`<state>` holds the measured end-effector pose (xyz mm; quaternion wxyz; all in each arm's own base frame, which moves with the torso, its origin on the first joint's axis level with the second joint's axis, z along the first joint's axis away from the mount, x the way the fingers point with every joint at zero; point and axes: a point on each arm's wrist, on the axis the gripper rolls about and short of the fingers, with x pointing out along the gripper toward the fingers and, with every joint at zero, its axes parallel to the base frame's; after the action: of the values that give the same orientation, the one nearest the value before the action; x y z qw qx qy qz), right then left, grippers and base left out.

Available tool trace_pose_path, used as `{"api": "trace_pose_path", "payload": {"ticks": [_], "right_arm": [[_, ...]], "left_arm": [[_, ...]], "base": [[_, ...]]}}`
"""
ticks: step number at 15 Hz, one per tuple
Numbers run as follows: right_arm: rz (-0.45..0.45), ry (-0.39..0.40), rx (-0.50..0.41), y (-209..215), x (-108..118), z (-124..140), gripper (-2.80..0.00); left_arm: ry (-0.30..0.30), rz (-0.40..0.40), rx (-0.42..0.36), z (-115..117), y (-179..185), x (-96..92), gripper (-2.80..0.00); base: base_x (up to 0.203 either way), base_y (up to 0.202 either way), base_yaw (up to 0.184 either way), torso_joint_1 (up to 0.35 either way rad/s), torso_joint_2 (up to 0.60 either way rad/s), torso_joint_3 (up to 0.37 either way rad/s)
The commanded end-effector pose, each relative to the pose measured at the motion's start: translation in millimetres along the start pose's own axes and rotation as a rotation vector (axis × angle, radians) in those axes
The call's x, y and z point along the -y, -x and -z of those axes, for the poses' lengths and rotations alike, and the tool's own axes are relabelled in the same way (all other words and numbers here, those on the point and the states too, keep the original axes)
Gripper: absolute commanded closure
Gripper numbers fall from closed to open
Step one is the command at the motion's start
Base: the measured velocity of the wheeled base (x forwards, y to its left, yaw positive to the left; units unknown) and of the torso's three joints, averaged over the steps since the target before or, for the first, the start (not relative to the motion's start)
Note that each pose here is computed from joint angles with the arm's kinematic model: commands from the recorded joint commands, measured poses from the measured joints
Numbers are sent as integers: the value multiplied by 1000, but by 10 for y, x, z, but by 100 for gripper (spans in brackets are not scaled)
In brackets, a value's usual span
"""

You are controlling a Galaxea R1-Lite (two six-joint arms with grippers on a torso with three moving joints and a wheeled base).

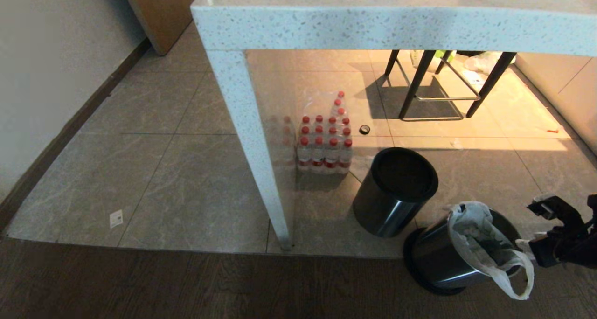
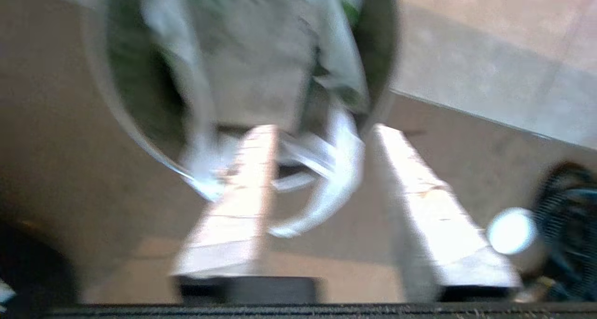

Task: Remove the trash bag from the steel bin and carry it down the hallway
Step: Pick up the trash bag

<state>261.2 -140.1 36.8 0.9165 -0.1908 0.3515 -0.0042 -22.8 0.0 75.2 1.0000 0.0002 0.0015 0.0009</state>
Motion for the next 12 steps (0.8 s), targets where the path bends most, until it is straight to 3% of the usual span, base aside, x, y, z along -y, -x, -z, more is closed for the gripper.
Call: {"api": "trace_pose_path", "payload": {"ticks": [1,3,7,12], "right_arm": [[-1,46,-31,-66,56,126,-280],[-10,109,-55,-142,109,224,-280],[-77,122,-8,-336,146,241,-280],[-238,113,11,-416,-65,227,-280]], "left_arm": [[0,0,-2,4,-1,0,0],[0,-1,-2,4,-1,0,0],[0,0,-1,4,-1,0,0],[0,-1,0,0,0,0,0]], "base": [[0,0,0,0,0,0],[0,0,0,0,0,0],[0,0,0,0,0,0],[0,0,0,0,0,0]]}}
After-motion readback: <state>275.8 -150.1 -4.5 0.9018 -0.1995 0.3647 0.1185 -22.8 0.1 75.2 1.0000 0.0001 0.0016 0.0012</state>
